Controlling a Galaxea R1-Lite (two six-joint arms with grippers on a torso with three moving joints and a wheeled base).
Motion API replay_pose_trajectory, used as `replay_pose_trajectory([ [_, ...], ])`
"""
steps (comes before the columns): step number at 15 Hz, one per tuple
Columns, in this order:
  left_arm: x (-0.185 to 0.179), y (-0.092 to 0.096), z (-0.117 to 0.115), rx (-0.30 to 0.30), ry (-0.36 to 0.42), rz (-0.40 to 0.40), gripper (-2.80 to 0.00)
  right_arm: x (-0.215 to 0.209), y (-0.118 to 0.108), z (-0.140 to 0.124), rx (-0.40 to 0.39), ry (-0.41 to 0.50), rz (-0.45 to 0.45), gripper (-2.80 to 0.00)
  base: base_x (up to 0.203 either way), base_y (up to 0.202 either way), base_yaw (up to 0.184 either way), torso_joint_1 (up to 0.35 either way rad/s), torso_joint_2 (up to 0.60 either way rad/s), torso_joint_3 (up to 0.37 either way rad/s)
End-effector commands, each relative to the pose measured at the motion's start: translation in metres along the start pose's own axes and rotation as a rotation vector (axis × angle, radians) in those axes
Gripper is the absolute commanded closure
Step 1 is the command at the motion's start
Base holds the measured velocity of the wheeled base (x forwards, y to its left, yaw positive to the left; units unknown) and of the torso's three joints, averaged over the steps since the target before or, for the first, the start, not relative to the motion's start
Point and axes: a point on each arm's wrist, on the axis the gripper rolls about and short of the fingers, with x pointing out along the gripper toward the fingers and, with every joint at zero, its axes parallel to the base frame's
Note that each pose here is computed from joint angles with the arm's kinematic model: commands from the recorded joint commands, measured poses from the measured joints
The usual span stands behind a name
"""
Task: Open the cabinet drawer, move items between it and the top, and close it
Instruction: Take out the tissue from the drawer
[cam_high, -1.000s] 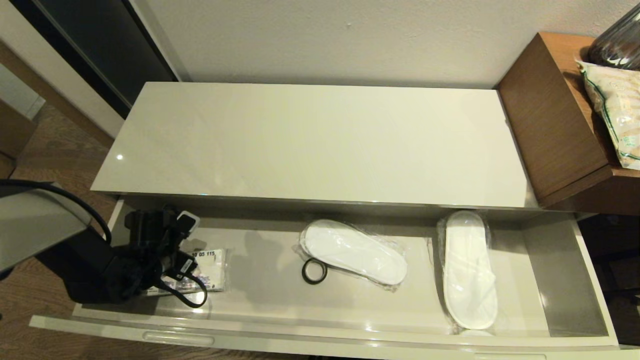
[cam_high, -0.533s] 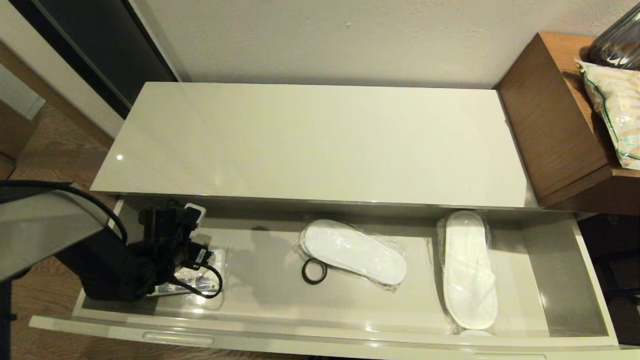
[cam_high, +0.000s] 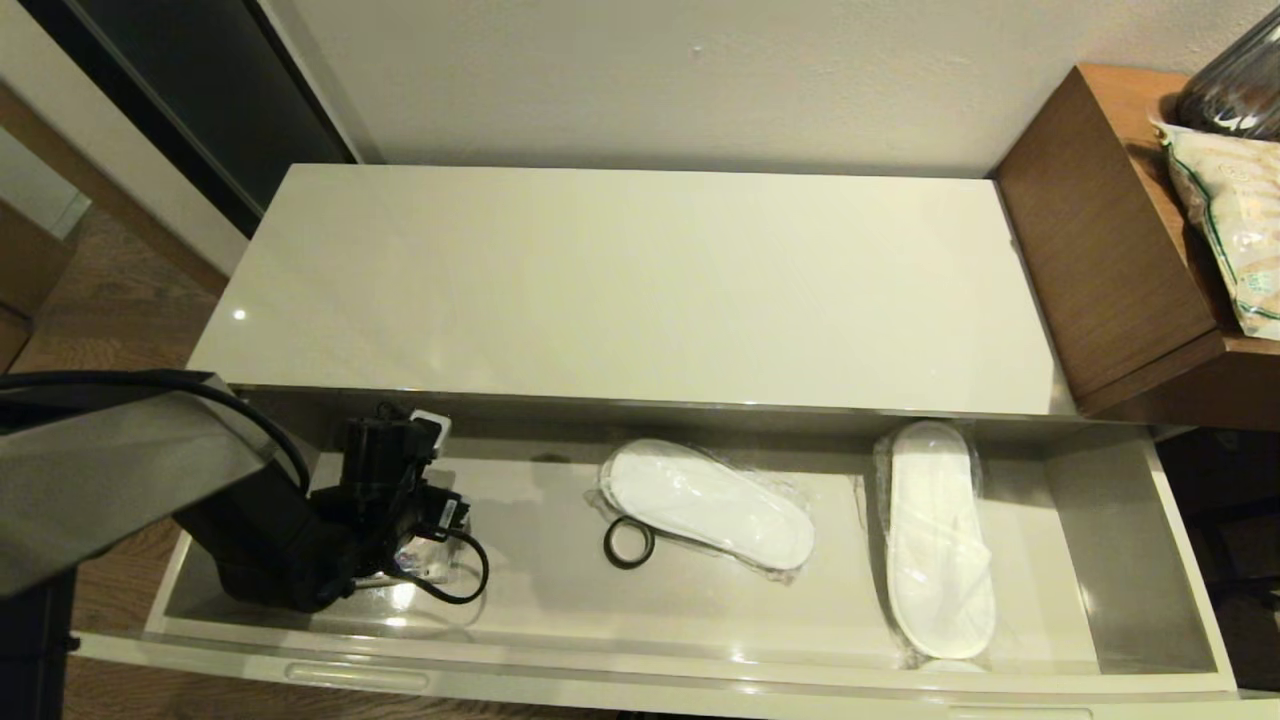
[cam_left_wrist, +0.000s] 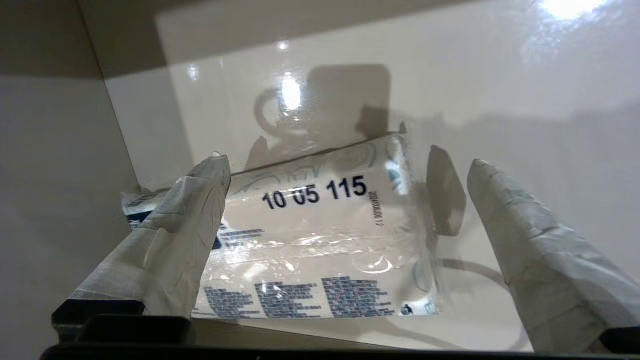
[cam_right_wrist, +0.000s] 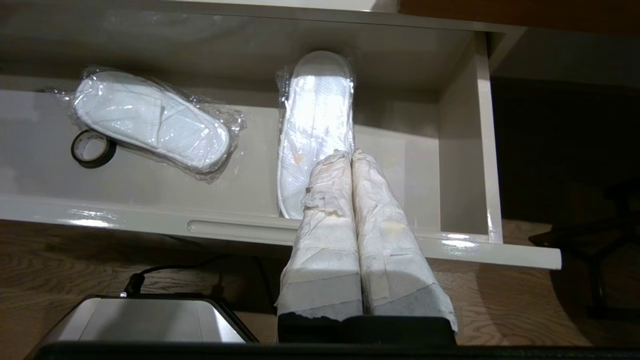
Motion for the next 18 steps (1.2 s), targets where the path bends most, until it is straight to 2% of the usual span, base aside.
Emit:
replay_pose_trajectory([
  [1, 0.002, -0.004, -0.001, 0.008, 0.0, -0.004, -2.8, 0.0, 0.0, 0.0, 0.0, -0.002, 0.0, 0.0, 0.0, 0.0, 0.0, 0.0, 0.0, 0.0],
  [6, 0.002, -0.004, 0.001, 0.006, -0.005, -0.001, -2.8, 0.0, 0.0, 0.0, 0.0, -0.002, 0.0, 0.0, 0.0, 0.0, 0.0, 0.0, 0.0, 0.0],
  [9, 0.006, -0.004, 0.0, -0.021, 0.008, 0.048, -2.8, 0.0, 0.0, 0.0, 0.0, -0.002, 0.0, 0.0, 0.0, 0.0, 0.0, 0.0, 0.0, 0.0],
  [10, 0.01, -0.004, 0.002, -0.059, 0.01, 0.082, -2.8, 0.0, 0.0, 0.0, 0.0, -0.002, 0.0, 0.0, 0.0, 0.0, 0.0, 0.0, 0.0, 0.0],
  [13, 0.021, -0.005, 0.003, -0.234, 0.031, 0.26, -2.8, 0.0, 0.0, 0.0, 0.0, -0.002, 0.0, 0.0, 0.0, 0.0, 0.0, 0.0, 0.0, 0.0],
  [18, 0.018, -0.016, -0.003, -0.418, 0.068, 0.346, -2.8, 0.0, 0.0, 0.0, 0.0, -0.002, 0.0, 0.0, 0.0, 0.0, 0.0, 0.0, 0.0, 0.0],
])
